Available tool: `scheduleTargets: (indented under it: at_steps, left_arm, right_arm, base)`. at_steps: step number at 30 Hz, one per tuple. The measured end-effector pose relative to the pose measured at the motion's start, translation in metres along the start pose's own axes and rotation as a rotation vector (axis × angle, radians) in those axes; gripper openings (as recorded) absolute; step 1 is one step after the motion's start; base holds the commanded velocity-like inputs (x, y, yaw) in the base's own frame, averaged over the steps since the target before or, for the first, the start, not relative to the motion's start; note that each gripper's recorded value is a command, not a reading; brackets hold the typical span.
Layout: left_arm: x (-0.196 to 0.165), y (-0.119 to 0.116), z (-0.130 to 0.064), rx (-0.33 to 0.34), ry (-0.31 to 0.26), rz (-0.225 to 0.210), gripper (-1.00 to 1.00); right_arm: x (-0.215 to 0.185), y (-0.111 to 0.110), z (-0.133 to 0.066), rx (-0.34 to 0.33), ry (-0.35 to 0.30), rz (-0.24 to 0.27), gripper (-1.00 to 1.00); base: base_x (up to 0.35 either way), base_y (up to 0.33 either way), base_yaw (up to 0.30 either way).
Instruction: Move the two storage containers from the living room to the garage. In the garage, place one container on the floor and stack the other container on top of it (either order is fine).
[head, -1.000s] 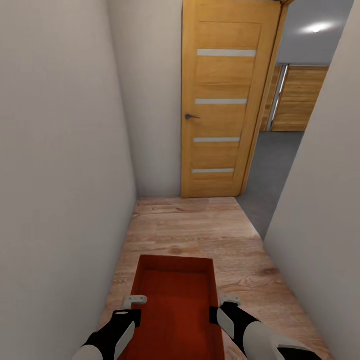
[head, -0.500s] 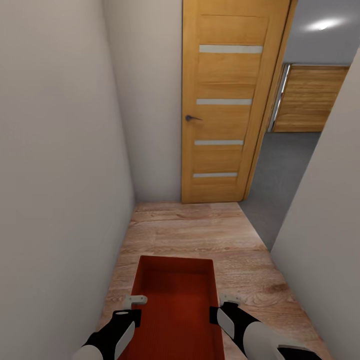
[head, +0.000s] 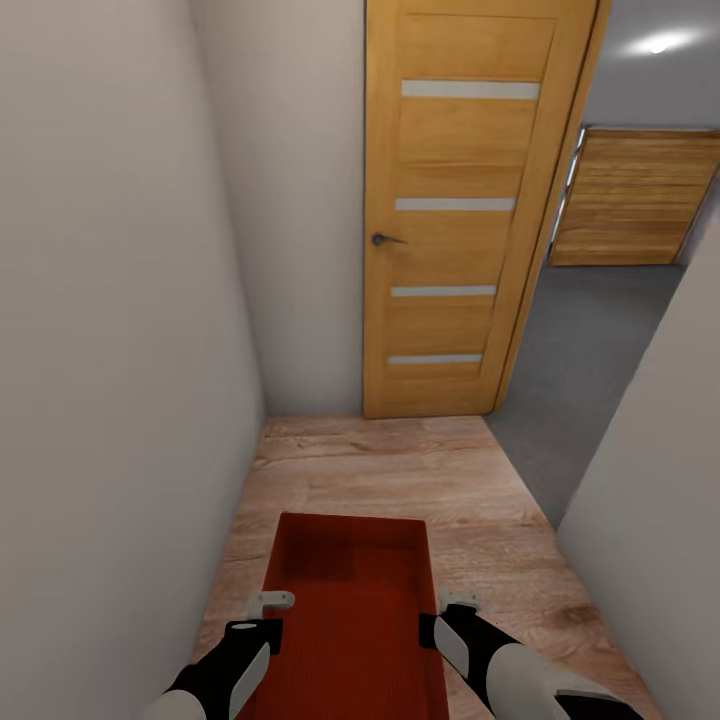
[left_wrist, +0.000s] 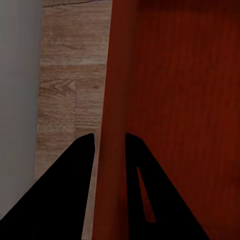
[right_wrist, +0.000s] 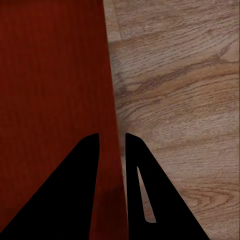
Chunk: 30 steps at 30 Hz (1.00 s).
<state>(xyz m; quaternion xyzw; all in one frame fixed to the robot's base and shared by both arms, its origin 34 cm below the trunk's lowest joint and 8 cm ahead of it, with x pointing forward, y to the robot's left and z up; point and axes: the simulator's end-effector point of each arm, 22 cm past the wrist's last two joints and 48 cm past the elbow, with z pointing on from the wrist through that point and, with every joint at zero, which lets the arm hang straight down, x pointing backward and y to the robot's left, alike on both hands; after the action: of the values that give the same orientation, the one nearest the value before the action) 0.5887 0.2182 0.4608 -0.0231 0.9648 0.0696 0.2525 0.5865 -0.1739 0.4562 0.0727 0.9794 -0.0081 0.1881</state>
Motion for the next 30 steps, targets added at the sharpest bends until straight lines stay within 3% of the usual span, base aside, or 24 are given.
scheduleTargets:
  at_steps: [8, 21, 30]
  left_arm:
    - [0.0000, 0.0000, 0.0000, 0.000, 0.000, 0.000, -1.00]
    - [-0.0001, -0.0002, 0.0000, 0.000, 0.000, 0.000, -1.00]
    - [0.0003, 0.0000, 0.0000, 0.000, 0.001, 0.000, -1.00]
  right_arm:
    - [0.0000, 0.0000, 0.0000, 0.000, 0.000, 0.000, -1.00]
    - [0.0000, -0.0002, 0.0000, 0.000, 0.000, 0.001, -1.00]
    - [0.0005, -0.0001, 0.0001, 0.000, 0.001, 0.000, -1.00]
  base:
    - [0.341, 0.000, -0.028]
    - [0.341, 0.000, -0.244]
    - [0.341, 0.000, -0.013]
